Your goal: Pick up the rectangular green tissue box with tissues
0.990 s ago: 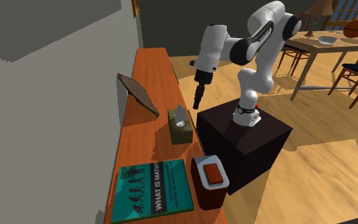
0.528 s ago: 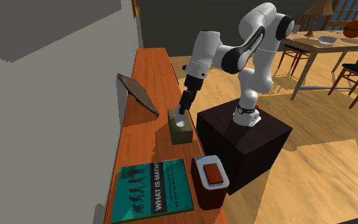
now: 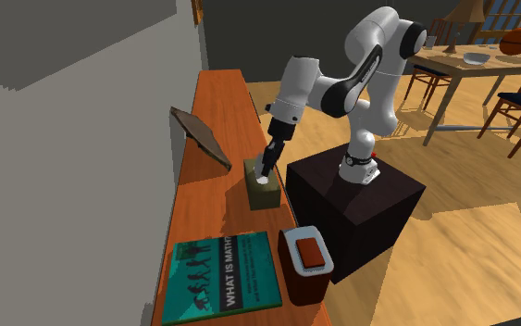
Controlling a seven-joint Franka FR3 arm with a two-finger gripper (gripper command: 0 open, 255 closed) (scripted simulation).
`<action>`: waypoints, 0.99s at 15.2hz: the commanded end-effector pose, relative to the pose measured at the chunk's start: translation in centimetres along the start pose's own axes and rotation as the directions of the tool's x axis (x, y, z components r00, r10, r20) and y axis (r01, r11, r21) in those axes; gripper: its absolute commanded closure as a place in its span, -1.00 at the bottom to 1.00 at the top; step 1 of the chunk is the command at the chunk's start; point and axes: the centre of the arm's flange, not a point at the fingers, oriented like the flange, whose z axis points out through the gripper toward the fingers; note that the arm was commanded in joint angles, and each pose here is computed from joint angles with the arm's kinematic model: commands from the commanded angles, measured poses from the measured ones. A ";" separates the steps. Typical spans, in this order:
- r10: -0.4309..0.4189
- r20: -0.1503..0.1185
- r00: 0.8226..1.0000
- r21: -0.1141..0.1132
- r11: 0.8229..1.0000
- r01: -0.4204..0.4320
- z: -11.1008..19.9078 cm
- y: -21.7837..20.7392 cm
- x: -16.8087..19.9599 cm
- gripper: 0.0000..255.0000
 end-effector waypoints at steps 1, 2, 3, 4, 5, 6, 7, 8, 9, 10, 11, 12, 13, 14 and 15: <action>0.001 0.002 1.000 -0.004 1.000 -0.001 0.2 0.1 0.0 1.00; 0.001 0.002 1.000 -0.004 1.000 -0.001 0.2 0.1 0.0 1.00; 0.001 0.002 1.000 -0.004 1.000 -0.001 0.2 0.1 0.0 1.00; 0.001 0.002 1.000 -0.004 1.000 -0.001 0.2 0.1 0.0 1.00; 0.001 0.002 1.000 -0.004 1.000 -0.001 0.2 0.1 0.0 1.00; 0.001 0.002 1.000 -0.004 1.000 -0.001 0.2 0.1 0.0 1.00; 0.001 0.002 1.000 -0.004 1.000 -0.001 0.1 0.1 0.0 1.00; 0.001 0.002 1.000 -0.004 1.000 -0.001 0.1 0.2 0.1 1.00; 0.001 0.002 1.000 -0.004 1.000 -0.001 -0.3 0.0 0.1 1.00; 0.001 0.002 1.000 -0.004 1.000 -0.001 -0.8 -0.2 0.2 1.00; 0.001 0.002 1.000 -0.004 1.000 -0.001 -1.3 -0.4 0.3 1.00; 0.001 0.002 1.000 -0.004 1.000 -0.001 -1.8 -0.6 0.4 1.00; 0.001 0.002 1.000 -0.004 1.000 -0.001 -2.3 -0.8 0.5 1.00; 0.001 0.002 1.000 -0.004 1.000 -0.001 -2.8 -1.0 0.6 1.00; 0.001 0.002 1.000 -0.004 1.000 -0.001 -3.2 -1.2 0.7 1.00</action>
